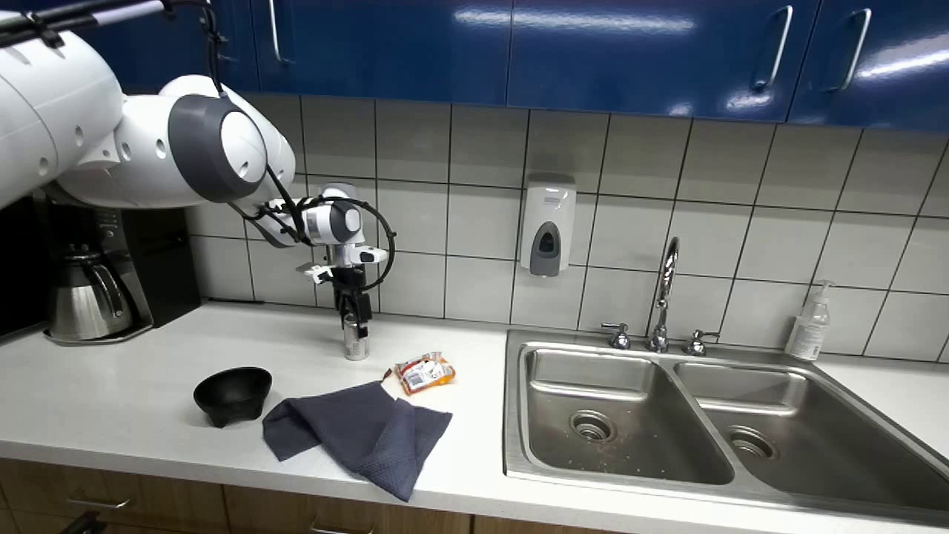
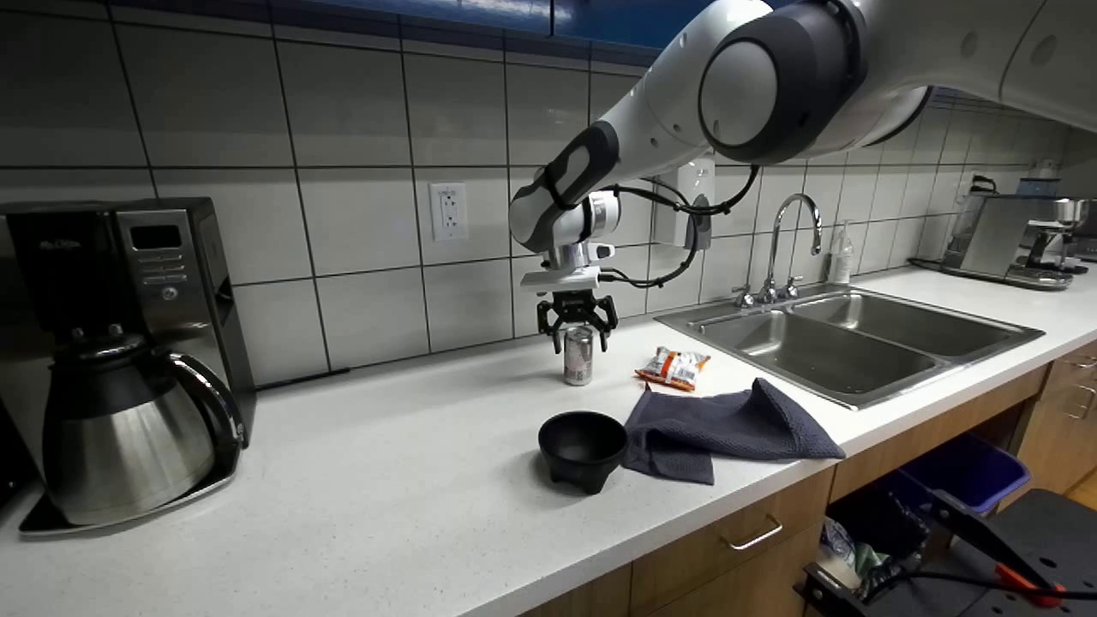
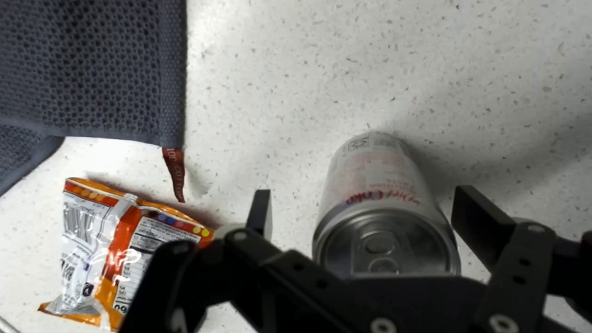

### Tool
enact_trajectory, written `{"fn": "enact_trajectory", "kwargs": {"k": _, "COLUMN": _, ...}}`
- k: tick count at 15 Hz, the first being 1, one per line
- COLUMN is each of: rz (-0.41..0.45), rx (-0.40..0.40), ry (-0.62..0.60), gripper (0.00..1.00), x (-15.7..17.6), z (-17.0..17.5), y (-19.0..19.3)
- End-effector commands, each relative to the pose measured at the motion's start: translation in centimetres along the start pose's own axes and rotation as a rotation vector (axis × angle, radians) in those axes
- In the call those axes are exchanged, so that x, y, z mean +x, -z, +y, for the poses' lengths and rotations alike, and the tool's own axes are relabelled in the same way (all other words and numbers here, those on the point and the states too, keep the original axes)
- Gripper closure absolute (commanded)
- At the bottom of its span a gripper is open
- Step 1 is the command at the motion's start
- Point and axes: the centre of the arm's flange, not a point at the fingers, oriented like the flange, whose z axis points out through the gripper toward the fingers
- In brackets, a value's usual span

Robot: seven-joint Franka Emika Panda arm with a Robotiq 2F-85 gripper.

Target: Put the can in the black bowl.

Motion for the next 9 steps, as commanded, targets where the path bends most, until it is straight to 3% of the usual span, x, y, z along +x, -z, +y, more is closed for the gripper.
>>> {"fn": "enact_trajectory", "kwargs": {"k": 1, "rz": 0.000, "rx": 0.000, "ry": 0.000, "gripper": 0.00, "x": 0.00, "z": 0.00, "y": 0.00}}
{"fn": "enact_trajectory", "kwargs": {"k": 9, "rz": 0.014, "rx": 0.014, "ry": -0.009, "gripper": 0.00, "x": 0.68, "z": -0.09, "y": 0.09}}
